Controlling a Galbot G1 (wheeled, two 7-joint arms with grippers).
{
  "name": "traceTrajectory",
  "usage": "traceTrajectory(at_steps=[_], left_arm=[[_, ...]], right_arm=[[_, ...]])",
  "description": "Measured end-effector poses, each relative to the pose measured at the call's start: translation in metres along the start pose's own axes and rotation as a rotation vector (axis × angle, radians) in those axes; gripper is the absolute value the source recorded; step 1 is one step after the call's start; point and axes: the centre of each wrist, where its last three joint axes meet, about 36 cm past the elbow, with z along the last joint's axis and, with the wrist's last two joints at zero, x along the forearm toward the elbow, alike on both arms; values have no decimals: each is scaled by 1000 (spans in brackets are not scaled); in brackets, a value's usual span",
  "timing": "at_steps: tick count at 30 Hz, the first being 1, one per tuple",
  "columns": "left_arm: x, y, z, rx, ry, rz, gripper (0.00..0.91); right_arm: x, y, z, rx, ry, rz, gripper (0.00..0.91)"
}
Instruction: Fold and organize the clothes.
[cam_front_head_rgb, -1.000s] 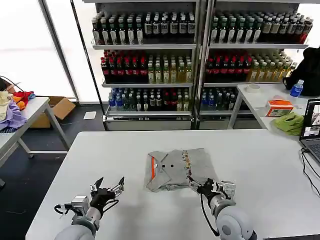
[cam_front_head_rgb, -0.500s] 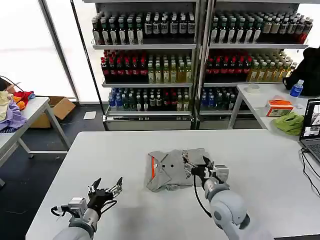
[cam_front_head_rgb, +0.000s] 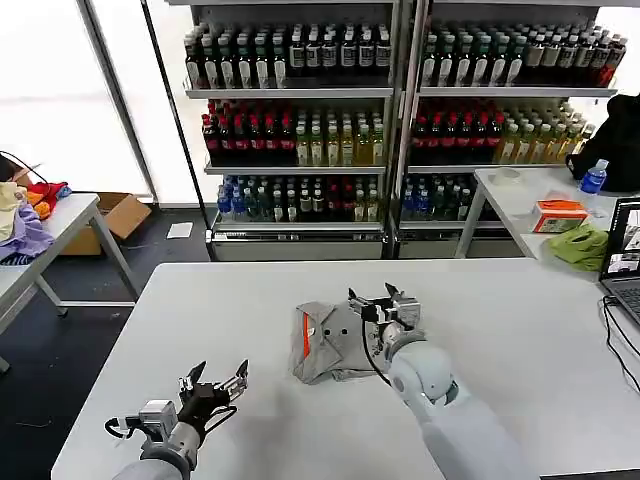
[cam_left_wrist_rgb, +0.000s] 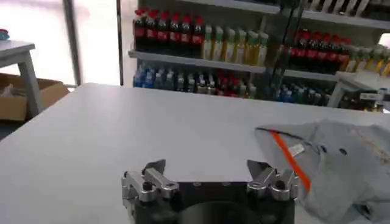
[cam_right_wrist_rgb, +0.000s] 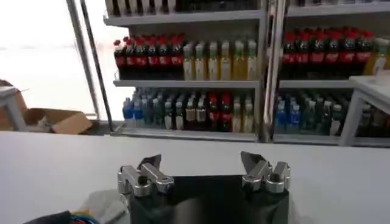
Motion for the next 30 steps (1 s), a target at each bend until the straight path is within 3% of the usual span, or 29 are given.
traceTrajectory(at_steps=[13, 30], left_arm=[[-3, -1, 1, 1, 6, 6, 907], [-5, 1, 2, 3, 10, 9, 907]], right_arm=[[-28, 19, 11, 47, 27, -33, 907], [-44, 29, 45, 73, 84, -30, 907]])
